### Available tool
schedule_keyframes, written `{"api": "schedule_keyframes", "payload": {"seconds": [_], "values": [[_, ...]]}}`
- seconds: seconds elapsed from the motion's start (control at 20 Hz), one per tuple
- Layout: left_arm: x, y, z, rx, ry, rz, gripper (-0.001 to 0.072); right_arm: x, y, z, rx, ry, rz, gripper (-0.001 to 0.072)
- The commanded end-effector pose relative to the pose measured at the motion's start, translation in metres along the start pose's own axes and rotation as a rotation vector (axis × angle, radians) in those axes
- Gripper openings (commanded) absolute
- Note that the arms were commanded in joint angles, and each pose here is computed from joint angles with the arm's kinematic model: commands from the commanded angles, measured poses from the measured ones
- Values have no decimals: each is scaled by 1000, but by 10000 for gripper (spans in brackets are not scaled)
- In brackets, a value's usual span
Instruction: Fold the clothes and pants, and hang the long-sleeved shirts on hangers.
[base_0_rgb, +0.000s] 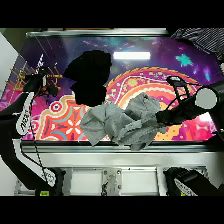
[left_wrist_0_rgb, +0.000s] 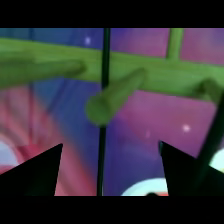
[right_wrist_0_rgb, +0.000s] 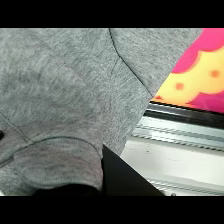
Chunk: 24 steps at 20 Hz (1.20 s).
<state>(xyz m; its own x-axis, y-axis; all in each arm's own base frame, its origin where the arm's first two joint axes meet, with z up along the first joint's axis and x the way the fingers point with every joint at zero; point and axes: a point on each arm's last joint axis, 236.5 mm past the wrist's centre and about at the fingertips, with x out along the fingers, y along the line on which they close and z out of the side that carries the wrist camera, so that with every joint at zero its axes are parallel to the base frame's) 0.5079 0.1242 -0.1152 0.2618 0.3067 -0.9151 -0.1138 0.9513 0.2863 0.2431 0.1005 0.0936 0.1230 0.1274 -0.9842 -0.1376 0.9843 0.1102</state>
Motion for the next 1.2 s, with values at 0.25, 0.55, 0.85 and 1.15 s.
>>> {"api": "schedule_keyframes", "payload": {"seconds": [0.25,0.55,0.85,1.15], "values": [[12,-3,-9,3,53,2,416,0,0,0,0,0,0,23],[12,-2,-11,4,63,4,17,0,0,0,0,0,0,23],[-35,12,10,9,-18,13,16,0,0,0,0,0,0,23],[-129,6,33,110,-146,8,17,0,0,0,0,0,0,24]]}}
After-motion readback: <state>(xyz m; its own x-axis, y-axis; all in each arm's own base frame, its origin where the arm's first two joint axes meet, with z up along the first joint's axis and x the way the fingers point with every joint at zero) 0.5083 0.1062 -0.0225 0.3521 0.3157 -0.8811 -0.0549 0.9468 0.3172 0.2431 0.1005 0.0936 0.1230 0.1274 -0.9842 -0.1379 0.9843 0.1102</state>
